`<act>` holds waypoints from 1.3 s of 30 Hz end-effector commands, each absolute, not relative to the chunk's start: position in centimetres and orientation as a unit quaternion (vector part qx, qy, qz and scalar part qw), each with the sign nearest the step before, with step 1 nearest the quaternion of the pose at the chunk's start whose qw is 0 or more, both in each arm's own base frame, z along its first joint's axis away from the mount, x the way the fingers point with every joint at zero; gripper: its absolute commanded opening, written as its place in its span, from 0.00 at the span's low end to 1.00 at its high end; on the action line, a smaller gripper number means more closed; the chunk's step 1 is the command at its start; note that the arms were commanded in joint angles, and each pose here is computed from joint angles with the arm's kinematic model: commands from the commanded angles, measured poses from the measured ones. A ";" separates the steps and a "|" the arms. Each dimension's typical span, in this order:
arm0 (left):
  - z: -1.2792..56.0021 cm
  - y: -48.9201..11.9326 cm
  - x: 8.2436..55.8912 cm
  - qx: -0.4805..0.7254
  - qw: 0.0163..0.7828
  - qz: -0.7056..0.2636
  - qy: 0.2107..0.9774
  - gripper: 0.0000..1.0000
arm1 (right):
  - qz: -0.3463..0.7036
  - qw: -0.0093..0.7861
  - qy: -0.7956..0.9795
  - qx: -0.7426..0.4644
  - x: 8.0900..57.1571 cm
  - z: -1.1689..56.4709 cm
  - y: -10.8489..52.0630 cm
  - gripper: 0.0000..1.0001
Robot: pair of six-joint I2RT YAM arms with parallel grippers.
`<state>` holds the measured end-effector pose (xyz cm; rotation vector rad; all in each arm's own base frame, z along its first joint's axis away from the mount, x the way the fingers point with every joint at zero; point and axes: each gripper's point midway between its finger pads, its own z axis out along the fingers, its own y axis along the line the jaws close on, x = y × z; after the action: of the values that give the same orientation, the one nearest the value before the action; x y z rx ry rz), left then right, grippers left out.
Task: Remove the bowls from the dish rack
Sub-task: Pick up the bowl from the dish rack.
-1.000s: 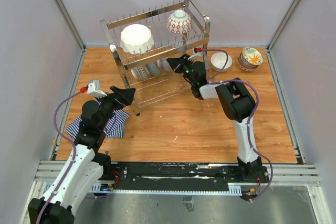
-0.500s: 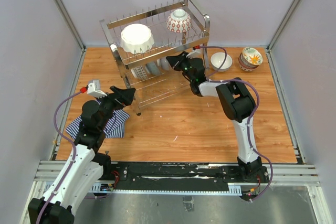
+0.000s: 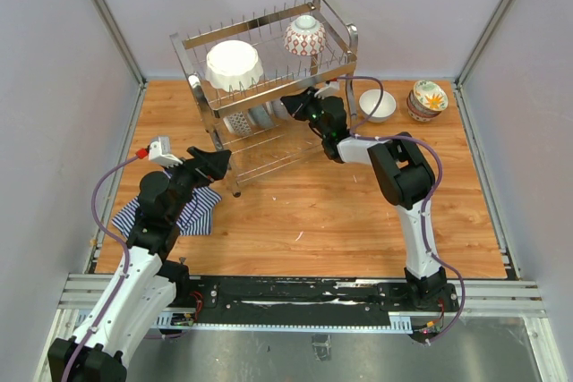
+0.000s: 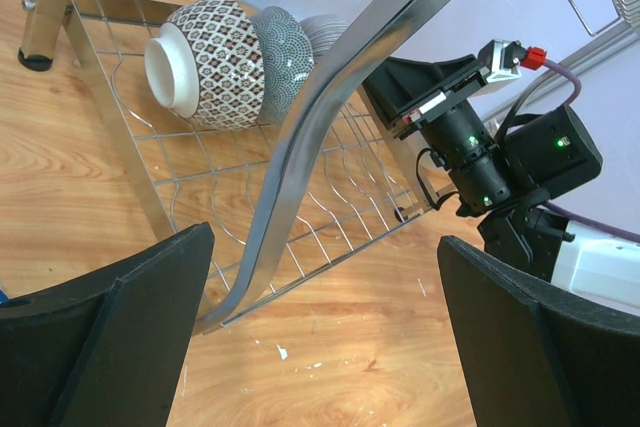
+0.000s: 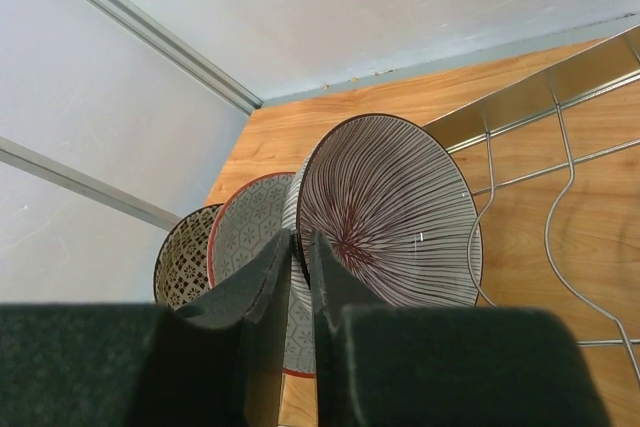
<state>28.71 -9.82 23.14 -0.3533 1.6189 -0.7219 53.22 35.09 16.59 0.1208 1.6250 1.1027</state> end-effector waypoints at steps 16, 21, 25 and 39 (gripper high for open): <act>23.7 -10.0 28.7 -0.145 0.630 -0.317 0.694 1.00 | 0.476 0.525 0.706 0.015 52.2 14.8 37.1 0.19; 23.5 -9.9 28.7 -0.146 0.629 -0.317 0.695 1.00 | 0.478 0.520 0.708 0.011 52.2 14.5 37.4 0.20; 23.6 -9.9 28.7 -0.146 0.630 -0.316 0.694 1.00 | 0.477 0.518 0.710 0.009 52.2 14.3 37.6 0.20; 23.6 -9.9 28.7 -0.146 0.630 -0.316 0.694 1.00 | 0.481 0.514 0.710 -0.001 52.3 14.4 38.1 0.05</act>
<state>28.69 -9.81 22.92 -0.3542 1.6223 -0.7210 53.60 36.05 16.52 0.0589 1.6215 1.1103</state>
